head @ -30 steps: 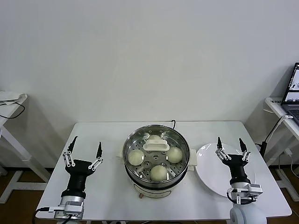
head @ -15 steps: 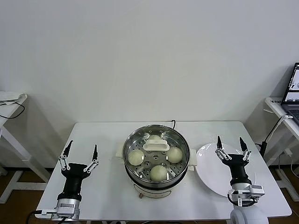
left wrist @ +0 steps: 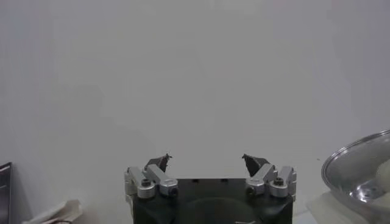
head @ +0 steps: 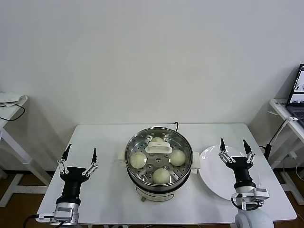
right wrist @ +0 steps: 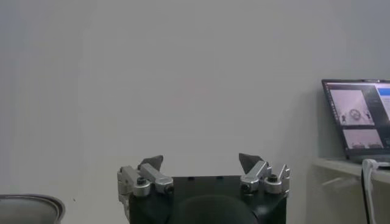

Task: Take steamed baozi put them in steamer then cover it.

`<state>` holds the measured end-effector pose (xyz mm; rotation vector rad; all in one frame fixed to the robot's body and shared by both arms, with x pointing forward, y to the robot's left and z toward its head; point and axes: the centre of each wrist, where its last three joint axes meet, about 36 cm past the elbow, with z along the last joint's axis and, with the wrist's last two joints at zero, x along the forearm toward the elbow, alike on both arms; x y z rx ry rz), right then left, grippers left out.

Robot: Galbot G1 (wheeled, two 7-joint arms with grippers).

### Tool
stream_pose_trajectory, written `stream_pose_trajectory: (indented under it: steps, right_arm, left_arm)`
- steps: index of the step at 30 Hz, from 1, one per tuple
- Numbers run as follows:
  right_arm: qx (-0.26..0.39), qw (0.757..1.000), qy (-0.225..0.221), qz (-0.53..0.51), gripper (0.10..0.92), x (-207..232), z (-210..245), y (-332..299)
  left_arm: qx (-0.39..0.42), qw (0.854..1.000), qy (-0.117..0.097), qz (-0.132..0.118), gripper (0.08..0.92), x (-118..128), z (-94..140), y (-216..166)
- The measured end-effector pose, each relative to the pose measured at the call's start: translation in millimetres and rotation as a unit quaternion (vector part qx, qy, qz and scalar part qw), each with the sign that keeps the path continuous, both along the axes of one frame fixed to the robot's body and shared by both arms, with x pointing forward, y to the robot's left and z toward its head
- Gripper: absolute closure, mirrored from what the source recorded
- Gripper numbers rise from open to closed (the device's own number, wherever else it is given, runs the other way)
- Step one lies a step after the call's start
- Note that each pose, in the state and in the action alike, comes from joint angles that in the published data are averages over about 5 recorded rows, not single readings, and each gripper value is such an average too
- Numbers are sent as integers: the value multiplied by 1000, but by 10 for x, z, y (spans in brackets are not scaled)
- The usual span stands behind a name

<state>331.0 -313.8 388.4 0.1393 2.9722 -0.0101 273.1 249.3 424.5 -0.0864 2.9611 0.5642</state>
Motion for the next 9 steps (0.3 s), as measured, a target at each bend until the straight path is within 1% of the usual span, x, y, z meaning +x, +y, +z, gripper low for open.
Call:
stream_pose_trajectory:
  steps: [9]
  right_arm:
    - [-6,1000,2,1,200,-17,12,1]
  left_arm:
    - [-9,1000,1,1,177,-1,-1,16]
